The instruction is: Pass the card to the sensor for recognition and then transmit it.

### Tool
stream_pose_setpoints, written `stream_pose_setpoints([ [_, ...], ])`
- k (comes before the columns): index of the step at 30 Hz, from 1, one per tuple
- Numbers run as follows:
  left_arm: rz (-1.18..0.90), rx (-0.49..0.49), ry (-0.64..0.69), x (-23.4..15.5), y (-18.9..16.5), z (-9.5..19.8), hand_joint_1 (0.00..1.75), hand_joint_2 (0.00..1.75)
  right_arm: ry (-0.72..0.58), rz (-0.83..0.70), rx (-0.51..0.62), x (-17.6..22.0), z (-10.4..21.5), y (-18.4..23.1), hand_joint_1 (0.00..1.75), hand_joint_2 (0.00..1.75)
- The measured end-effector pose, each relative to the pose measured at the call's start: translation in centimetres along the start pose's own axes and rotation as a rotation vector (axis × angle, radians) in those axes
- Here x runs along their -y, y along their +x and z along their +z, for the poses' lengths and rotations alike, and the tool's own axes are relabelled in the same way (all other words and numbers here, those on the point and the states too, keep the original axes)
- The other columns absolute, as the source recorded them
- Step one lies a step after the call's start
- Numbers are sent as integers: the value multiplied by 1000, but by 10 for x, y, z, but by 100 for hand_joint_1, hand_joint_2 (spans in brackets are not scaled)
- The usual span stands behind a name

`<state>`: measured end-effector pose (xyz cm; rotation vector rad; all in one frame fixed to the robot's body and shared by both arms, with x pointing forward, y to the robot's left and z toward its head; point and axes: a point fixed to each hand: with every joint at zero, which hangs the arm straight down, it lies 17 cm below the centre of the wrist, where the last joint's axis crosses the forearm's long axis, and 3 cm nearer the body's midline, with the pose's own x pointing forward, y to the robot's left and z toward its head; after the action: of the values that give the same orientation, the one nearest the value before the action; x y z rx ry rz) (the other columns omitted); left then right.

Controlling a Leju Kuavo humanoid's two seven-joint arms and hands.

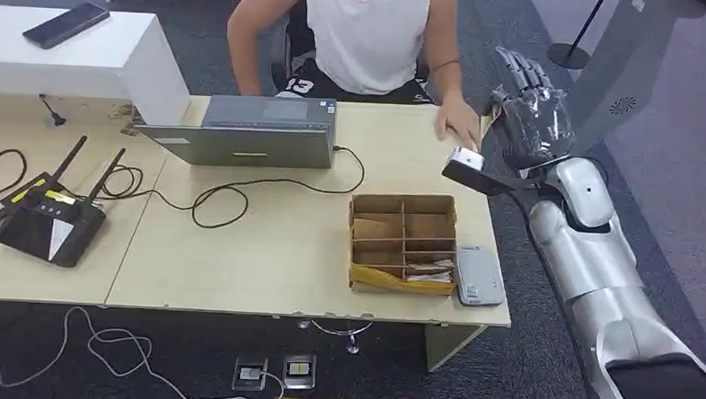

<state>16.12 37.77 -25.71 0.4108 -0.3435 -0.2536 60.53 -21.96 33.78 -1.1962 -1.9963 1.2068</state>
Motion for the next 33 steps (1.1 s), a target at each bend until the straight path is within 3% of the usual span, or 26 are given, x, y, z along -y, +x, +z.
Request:
stream_pose_setpoints([
  [10,27,-15,7,-1,-4,0,0,175,53,-117,-112,-29,35,-27,175,175],
  [17,41,-35,21,-6,-15,0,0,175,206,-177,-220,-85,114,-46,175,175],
  [22,40,-36,27,-10,-15,-1,0,175,253,-185,-236,-103,151,-41,175,175],
  [33,48,-36,31,-12,-14,-2,0,175,288,-197,-215,-116,173,-22,175,175],
])
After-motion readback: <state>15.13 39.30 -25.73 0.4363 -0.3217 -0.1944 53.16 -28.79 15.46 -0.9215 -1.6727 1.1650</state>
